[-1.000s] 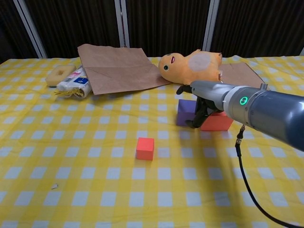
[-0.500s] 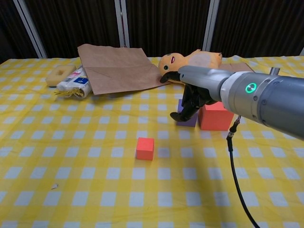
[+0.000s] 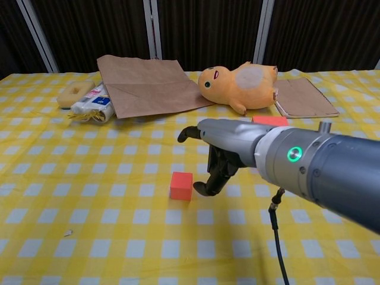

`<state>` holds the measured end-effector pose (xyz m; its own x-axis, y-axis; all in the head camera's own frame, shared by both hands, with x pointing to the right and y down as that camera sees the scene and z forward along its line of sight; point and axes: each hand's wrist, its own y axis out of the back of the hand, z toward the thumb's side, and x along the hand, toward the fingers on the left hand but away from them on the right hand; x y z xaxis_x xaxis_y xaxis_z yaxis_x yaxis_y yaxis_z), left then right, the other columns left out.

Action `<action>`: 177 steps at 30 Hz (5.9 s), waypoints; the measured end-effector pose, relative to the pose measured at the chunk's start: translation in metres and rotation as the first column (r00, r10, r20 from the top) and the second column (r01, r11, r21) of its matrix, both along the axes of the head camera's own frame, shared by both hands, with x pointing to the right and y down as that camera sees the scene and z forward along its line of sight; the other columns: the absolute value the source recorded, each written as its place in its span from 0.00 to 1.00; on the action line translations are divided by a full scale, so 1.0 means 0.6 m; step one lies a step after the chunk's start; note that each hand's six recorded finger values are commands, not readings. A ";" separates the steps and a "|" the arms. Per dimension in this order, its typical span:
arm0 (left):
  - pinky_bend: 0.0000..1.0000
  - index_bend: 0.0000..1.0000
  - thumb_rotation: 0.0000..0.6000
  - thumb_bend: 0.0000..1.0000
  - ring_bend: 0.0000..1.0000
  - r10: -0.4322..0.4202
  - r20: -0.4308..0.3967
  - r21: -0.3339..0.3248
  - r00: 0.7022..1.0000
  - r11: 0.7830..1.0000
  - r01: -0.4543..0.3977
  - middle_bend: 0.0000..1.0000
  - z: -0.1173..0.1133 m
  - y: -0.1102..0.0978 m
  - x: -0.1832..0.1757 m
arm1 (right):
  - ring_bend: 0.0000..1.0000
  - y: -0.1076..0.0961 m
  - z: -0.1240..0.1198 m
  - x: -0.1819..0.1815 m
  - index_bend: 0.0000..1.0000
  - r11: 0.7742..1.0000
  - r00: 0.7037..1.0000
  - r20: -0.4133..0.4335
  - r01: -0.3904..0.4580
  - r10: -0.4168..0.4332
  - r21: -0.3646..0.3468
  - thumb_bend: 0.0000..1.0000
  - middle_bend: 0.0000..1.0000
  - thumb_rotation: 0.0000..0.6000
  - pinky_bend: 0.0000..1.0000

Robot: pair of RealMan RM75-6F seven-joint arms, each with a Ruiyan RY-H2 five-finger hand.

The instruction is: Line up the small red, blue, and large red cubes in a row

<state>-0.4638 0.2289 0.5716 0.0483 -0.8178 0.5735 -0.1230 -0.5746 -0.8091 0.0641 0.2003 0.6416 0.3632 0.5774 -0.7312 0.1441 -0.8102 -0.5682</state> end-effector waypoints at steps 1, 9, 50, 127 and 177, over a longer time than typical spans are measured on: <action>0.00 0.00 1.00 0.00 0.00 0.000 0.000 -0.001 1.000 1.000 0.000 0.00 0.000 0.000 0.000 | 1.00 0.005 0.003 -0.004 0.12 1.000 1.000 -0.004 0.002 -0.002 -0.006 0.47 1.00 1.00 1.00; 0.00 0.00 1.00 0.00 0.00 -0.002 0.000 -0.006 1.000 1.000 0.002 0.00 0.000 0.001 -0.002 | 1.00 0.025 0.038 -0.015 0.17 0.999 0.999 -0.045 -0.011 0.010 -0.033 0.47 1.00 1.00 1.00; 0.00 0.00 1.00 0.00 0.00 -0.008 0.003 -0.025 1.000 1.000 0.008 0.00 0.002 0.001 -0.003 | 1.00 0.046 0.083 -0.032 0.44 0.995 0.997 -0.031 -0.071 0.069 -0.065 0.47 1.00 1.00 1.00; 0.00 0.00 1.00 0.00 0.00 -0.020 -0.001 -0.061 1.000 0.998 0.020 0.00 0.007 0.002 0.000 | 1.00 -0.107 0.092 0.022 0.12 0.975 0.978 0.003 -0.208 0.208 0.076 0.50 1.00 1.00 1.00; 0.00 0.00 1.00 0.00 0.00 -0.027 -0.018 -0.082 0.999 0.996 0.025 0.00 0.009 0.002 0.002 | 1.00 -0.042 0.152 0.008 0.01 0.982 0.972 -0.149 -0.187 0.182 -0.024 0.50 1.00 1.00 1.00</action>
<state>-0.4625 0.2303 0.5767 0.0393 -0.7692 0.6378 -0.1539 -0.6353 -0.7568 0.0691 0.1749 0.7330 0.1413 0.5956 -0.7908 0.2113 -0.7985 -0.5636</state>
